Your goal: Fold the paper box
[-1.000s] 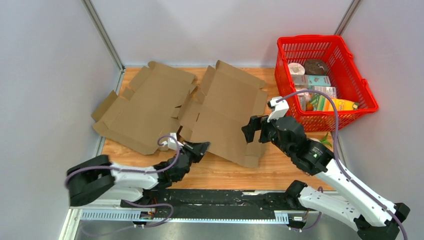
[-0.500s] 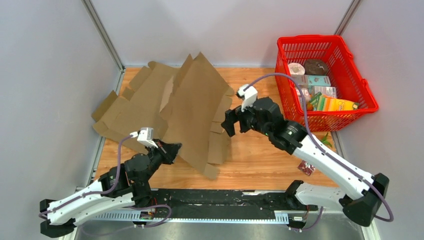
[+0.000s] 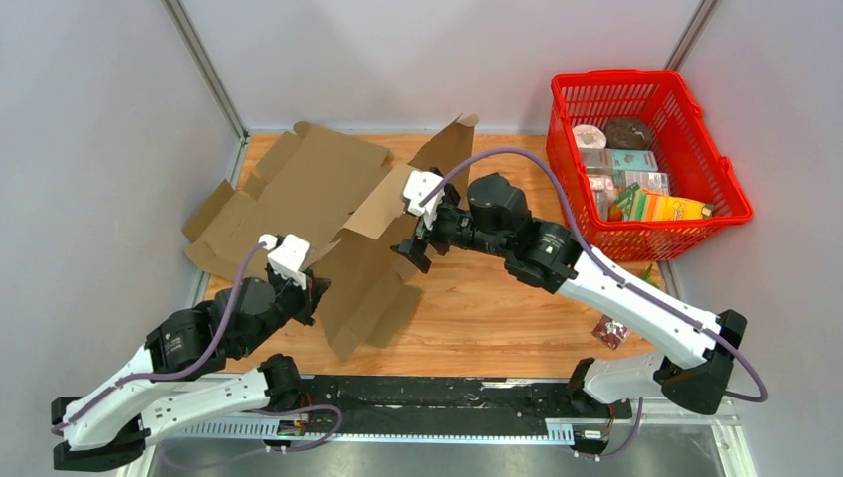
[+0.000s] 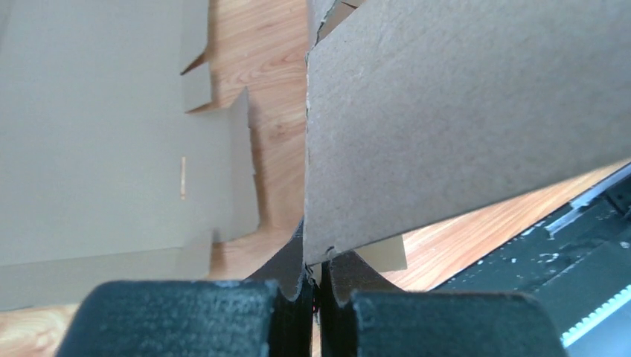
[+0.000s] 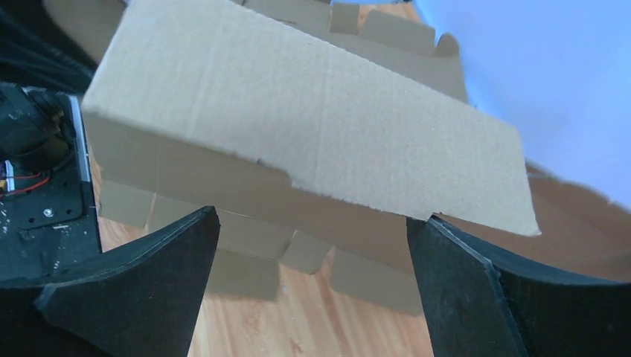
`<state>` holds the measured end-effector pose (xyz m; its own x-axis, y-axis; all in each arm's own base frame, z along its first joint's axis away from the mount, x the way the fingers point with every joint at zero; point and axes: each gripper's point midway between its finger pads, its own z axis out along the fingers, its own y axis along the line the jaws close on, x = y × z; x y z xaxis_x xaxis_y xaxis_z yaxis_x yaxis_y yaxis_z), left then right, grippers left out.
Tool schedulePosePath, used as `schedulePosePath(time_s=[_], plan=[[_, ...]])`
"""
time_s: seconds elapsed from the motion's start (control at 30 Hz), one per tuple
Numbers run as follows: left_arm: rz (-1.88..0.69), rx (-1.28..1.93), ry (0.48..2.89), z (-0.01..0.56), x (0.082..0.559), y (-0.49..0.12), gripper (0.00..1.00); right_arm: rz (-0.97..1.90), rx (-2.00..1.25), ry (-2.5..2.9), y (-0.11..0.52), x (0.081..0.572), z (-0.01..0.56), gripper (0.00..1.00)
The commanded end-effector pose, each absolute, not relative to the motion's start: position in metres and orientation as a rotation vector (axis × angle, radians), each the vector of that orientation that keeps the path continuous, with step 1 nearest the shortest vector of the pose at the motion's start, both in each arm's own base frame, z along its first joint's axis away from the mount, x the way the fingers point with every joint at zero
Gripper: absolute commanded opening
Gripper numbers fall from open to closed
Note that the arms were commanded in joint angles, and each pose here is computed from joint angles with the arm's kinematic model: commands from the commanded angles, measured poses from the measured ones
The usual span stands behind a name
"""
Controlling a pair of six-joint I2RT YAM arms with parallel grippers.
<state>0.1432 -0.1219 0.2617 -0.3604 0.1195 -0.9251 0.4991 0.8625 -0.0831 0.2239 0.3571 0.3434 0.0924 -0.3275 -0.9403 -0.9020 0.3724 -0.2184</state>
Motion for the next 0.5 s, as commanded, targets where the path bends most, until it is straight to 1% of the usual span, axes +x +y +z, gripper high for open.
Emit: schedulePosePath(time_s=[0.0,0.07,0.2,0.47], plan=[[-0.326,0.632,1.921,0.266,0.144,-0.118,0.0,0.599,-1.241,1.158,0.353,0.195,0.414,0.99],[-0.358,0.685,1.893,0.276,0.145,-0.129,0.0,0.57,-1.263,1.108,0.353,0.189,0.423,1.0],[-0.33,0.748,1.904,0.28,0.154,-0.146,0.0,0.478,-1.277,1.037,0.359,0.183,0.44,1.0],[-0.349,0.746,1.906,0.294,0.163,-0.162,0.0,0.396,-1.225,1.017,0.336,0.178,0.459,1.0]])
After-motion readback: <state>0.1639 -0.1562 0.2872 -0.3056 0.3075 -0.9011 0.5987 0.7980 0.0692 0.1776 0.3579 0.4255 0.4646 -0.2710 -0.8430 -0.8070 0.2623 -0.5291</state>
